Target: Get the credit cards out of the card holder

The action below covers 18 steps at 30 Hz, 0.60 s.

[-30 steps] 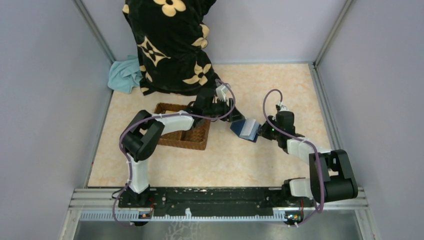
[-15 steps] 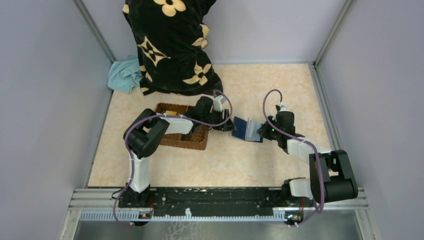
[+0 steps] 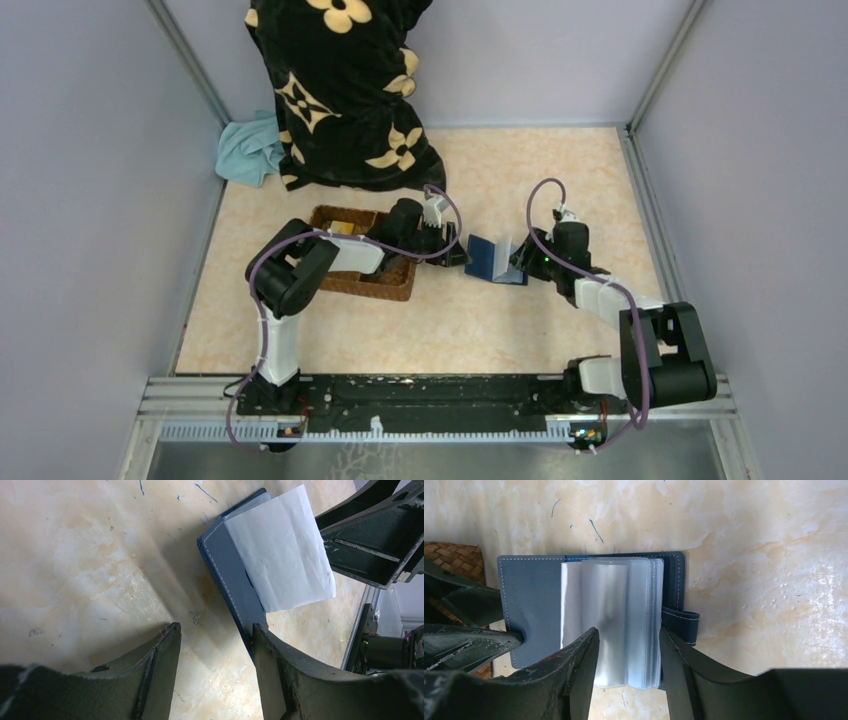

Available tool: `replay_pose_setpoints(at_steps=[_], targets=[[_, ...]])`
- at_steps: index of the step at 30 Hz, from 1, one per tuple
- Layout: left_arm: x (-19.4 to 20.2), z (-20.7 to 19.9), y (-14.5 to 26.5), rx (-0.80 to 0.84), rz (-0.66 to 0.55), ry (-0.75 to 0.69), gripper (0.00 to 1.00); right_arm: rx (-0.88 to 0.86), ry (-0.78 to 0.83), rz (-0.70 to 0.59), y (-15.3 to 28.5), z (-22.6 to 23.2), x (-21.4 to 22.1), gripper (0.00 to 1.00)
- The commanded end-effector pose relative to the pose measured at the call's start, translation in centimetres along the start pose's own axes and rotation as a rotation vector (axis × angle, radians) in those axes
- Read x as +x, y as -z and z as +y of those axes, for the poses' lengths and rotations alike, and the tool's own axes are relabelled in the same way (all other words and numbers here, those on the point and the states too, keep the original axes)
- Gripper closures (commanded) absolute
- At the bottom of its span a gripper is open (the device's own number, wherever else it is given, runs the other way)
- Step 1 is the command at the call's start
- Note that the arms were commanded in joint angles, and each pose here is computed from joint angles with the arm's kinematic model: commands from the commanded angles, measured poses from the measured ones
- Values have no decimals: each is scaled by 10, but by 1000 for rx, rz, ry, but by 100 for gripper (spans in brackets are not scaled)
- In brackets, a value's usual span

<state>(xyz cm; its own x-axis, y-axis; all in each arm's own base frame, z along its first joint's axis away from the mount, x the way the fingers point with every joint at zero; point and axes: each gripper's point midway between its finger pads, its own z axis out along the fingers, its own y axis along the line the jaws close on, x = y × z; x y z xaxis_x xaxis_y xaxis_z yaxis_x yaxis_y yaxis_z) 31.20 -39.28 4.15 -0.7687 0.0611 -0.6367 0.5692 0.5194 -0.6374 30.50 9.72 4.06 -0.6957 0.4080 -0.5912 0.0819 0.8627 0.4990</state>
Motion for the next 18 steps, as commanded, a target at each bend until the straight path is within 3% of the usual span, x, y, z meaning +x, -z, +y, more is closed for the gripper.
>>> replay_pose_setpoints(at_steps=[1, 7, 8, 9, 10, 12, 18], targets=[[15, 2, -1, 5, 42, 17, 38, -10, 25, -57, 3, 6, -21, 52], [19, 6, -2, 0, 50, 22, 39, -52, 27, -51, 2, 13, -20, 65], [20, 6, -2, 0, 52, 25, 43, -57, 26, -49, 2, 14, -20, 66], [21, 7, -2, 0, 53, 26, 54, -60, 26, -48, 1, 14, -20, 67], [22, 7, -3, 0, 56, 28, 76, -62, 26, -45, 1, 15, -20, 68], [23, 7, -3, 3, 59, 32, 99, -65, 25, -42, 0, 15, -19, 68], [24, 5, -5, 19, 67, 39, 100, -76, 23, -32, -1, 17, -17, 70]])
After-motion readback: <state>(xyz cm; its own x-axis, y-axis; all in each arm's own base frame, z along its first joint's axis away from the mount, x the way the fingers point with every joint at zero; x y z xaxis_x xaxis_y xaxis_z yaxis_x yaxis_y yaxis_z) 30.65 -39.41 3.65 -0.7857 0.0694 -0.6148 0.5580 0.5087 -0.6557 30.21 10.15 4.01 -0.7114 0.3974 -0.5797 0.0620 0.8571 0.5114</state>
